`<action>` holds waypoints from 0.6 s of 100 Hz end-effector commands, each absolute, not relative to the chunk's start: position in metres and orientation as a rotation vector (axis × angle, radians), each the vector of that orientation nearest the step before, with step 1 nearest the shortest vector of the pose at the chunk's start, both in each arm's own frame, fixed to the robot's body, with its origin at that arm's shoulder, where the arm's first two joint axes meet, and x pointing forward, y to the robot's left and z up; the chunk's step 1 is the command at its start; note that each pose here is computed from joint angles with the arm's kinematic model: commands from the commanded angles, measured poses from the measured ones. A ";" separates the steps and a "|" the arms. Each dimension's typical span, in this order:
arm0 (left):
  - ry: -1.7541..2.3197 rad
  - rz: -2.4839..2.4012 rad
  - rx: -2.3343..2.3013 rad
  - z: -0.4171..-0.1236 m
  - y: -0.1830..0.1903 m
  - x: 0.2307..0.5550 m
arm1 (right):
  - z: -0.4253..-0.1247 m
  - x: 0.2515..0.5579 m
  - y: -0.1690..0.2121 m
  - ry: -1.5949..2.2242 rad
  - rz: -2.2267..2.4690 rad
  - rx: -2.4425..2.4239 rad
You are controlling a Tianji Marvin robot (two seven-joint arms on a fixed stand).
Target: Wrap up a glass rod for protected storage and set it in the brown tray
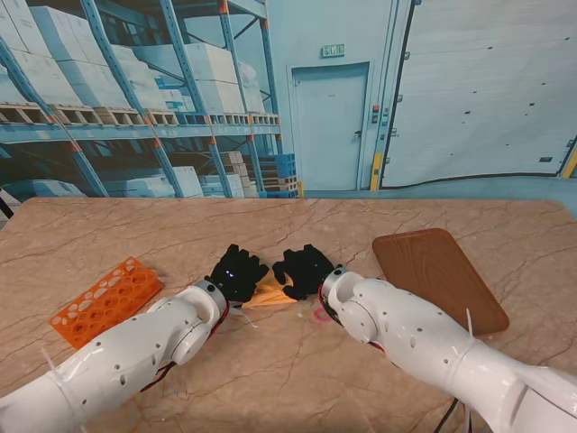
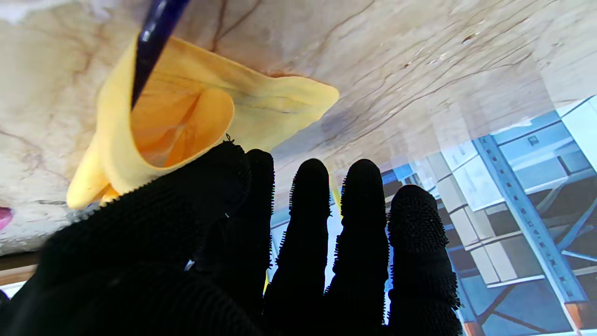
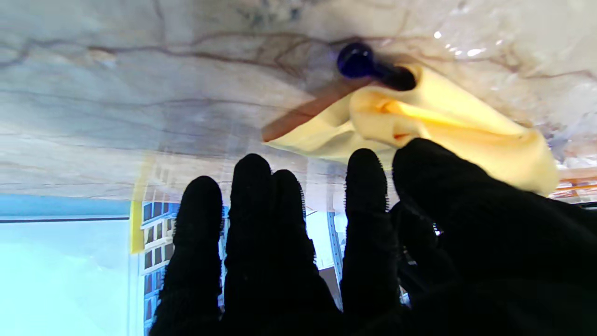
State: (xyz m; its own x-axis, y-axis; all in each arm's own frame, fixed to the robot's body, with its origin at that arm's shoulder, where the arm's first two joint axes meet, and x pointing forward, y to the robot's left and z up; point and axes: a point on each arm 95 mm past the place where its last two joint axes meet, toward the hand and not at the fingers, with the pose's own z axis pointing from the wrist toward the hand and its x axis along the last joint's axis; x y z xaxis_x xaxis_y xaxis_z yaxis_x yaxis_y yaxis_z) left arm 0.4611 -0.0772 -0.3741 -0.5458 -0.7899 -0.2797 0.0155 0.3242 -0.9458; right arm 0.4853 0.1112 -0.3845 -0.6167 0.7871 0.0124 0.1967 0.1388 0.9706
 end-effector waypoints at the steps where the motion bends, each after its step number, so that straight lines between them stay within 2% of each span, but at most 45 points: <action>1: 1.807 -1.301 -0.693 -0.375 -0.078 0.464 | -0.383 0.486 0.113 1.900 1.505 0.940; 60: 1.767 -1.307 -0.696 -0.374 -0.074 0.475 | -0.377 0.498 0.105 1.850 1.472 0.916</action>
State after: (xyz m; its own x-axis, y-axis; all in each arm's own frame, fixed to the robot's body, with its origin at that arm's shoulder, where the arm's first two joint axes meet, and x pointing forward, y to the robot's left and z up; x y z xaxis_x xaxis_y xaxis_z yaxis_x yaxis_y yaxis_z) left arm 0.4751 -0.0721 -0.3754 -0.5193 -0.8046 -0.2881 0.0265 0.3218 -0.9464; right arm 0.4955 0.1026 -0.3802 -0.5807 0.8139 -0.0203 0.1657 0.1426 0.9758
